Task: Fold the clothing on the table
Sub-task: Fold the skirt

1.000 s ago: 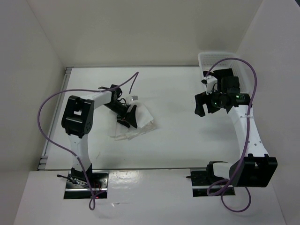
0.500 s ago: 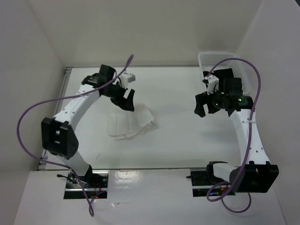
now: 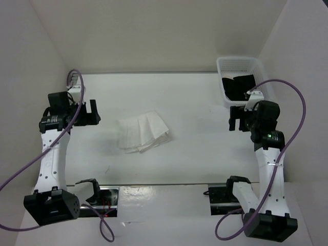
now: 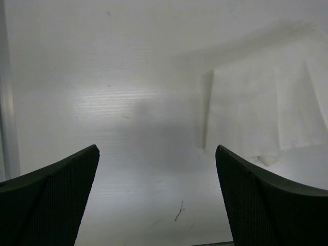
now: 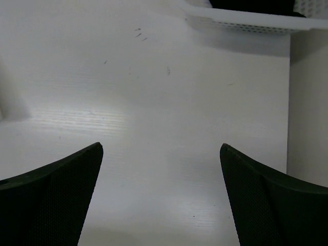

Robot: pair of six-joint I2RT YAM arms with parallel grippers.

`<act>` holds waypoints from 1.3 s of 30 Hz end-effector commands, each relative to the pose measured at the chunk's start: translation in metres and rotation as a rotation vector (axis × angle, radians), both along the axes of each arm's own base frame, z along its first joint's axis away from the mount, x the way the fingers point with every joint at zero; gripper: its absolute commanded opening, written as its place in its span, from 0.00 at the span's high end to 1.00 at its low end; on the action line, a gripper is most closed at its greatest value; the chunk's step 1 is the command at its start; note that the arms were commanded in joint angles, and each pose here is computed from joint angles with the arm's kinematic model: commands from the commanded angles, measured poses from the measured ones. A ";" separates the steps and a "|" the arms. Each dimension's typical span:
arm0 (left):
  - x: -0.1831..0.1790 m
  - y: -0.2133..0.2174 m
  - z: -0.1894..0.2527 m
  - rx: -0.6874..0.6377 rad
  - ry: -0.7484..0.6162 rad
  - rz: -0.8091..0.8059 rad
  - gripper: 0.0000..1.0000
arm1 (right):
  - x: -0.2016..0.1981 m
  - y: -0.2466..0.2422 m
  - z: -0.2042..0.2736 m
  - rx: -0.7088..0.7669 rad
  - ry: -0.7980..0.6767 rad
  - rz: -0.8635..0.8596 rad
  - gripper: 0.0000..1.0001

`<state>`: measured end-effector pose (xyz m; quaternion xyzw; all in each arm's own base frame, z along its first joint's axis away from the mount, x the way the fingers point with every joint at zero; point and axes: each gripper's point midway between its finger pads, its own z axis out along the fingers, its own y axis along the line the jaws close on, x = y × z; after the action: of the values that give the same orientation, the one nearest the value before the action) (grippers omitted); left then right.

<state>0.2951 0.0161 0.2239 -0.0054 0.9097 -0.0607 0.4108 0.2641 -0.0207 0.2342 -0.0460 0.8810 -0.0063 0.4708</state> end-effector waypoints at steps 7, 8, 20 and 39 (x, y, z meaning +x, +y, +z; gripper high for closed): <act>-0.010 0.059 -0.032 -0.040 0.034 0.182 0.00 | 0.005 -0.041 0.017 0.028 -0.169 -0.202 0.01; -0.009 0.058 -0.036 -0.042 0.044 0.166 0.00 | 0.004 -0.044 0.017 0.027 -0.169 -0.213 0.01; -0.019 0.070 0.000 -0.038 -0.102 0.182 0.00 | -0.004 -0.052 0.027 0.010 -0.233 -0.247 0.01; -0.021 0.071 -0.003 -0.035 -0.094 0.189 0.00 | -0.010 -0.048 0.035 -0.015 -0.261 -0.220 0.01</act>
<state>0.2715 0.0876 0.2158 -0.1124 0.8889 -0.0399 0.4424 0.2516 -0.0630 0.2580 0.0500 0.8270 -0.0533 0.5575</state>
